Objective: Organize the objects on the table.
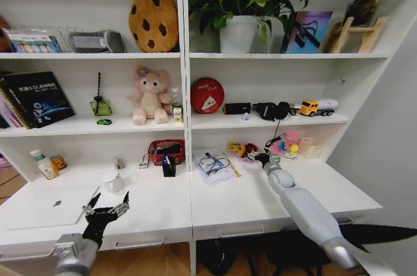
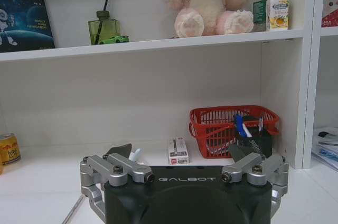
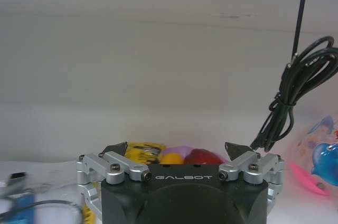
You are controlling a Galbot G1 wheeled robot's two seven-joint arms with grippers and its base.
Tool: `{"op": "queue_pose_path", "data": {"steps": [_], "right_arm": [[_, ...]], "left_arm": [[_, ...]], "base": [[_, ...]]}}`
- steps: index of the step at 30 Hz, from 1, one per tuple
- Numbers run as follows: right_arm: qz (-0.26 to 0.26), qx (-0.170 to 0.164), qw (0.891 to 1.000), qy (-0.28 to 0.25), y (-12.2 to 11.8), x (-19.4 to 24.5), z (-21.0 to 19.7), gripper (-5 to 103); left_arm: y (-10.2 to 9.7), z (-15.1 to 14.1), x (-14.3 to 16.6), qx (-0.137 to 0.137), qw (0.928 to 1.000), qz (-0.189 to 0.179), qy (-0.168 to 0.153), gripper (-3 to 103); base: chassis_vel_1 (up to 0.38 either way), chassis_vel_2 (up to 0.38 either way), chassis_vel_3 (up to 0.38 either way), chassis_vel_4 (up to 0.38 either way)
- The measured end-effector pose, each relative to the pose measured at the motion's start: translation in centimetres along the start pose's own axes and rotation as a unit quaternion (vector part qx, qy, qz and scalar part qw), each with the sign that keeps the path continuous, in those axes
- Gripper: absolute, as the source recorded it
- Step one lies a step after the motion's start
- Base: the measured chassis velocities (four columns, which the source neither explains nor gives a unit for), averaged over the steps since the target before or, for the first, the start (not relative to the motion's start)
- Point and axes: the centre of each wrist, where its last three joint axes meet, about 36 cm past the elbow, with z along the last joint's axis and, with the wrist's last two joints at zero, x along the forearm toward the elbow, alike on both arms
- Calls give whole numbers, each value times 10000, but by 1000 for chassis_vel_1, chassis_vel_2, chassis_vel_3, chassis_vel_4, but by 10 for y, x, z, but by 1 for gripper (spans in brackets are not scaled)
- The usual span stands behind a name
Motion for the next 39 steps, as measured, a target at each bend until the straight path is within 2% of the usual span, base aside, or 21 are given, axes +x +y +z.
{"op": "queue_pose_path", "data": {"steps": [4, 5, 8, 9, 11, 12, 14, 15, 18, 19, 21, 22, 24, 30, 39], "right_arm": [[-166, -259, 9990, 319, 21, 56, 2, 100], [-166, -259, 9990, 319, 21, 56, 2, 100], [38, -361, 9990, 261, 41, 117, -12, 100], [38, -361, 9990, 261, 41, 117, -12, 100], [167, -309, 9993, 89, 39, 157, -14, 100], [167, -309, 9993, 89, 39, 157, -14, 100], [334, -150, 9992, -179, 32, 199, -18, 100], [334, -150, 9992, -179, 32, 199, -18, 100], [598, 217, 9972, -389, 16, 267, -10, 100], [598, 217, 9972, -389, 16, 267, -10, 100], [709, 433, 9958, -395, 8, 307, -2, 100], [709, 433, 9958, -395, 8, 307, -2, 100], [873, 394, 9947, -366, 15, 339, 5, 100], [1089, 271, 9933, -277, 36, 377, 12, 100], [1065, 65, 9941, -213, 50, 381, 5, 100]], "left_arm": [[0, 0, 0, 0, 10000, 2, 0, 100], [0, 0, 0, 0, 10000, 2, 0, 100], [0, 0, 0, 0, 10000, 0, 0, 100], [0, 0, 0, 0, 10000, 0, 0, 100], [0, 0, 0, 0, 10000, 2, 0, 100], [0, 0, 0, 0, 10000, 2, 0, 100], [0, 0, 0, 0, 10000, 0, -1, 100], [0, 0, 0, 0, 10000, 0, -1, 100], [0, 0, 0, 0, 10000, -1, -1, 100], [0, 0, 0, 0, 10000, -1, -1, 100], [0, 0, 0, 0, 10000, -2, 0, 100], [0, 0, 0, 0, 10000, -2, 0, 100], [0, 0, 0, 0, 10000, 0, 0, 100], [0, 0, 0, 0, 10000, 0, 0, 100], [0, 0, 0, 0, 10000, 0, 0, 100]], "base": [[0, 0, 0, 0], [0, 0, 0, 0], [0, 0, 0, 0], [0, 0, 0, 0], [0, 0, 0, 0], [0, 0, 0, 0], [0, 0, 0, 0], [0, 0, 0, 0], [0, 0, 0, 0], [0, 0, 0, 0], [0, 0, 0, 0], [0, 0, 0, 0], [0, 0, 0, 0], [0, 0, 0, 0], [0, 0, 0, 0]]}}
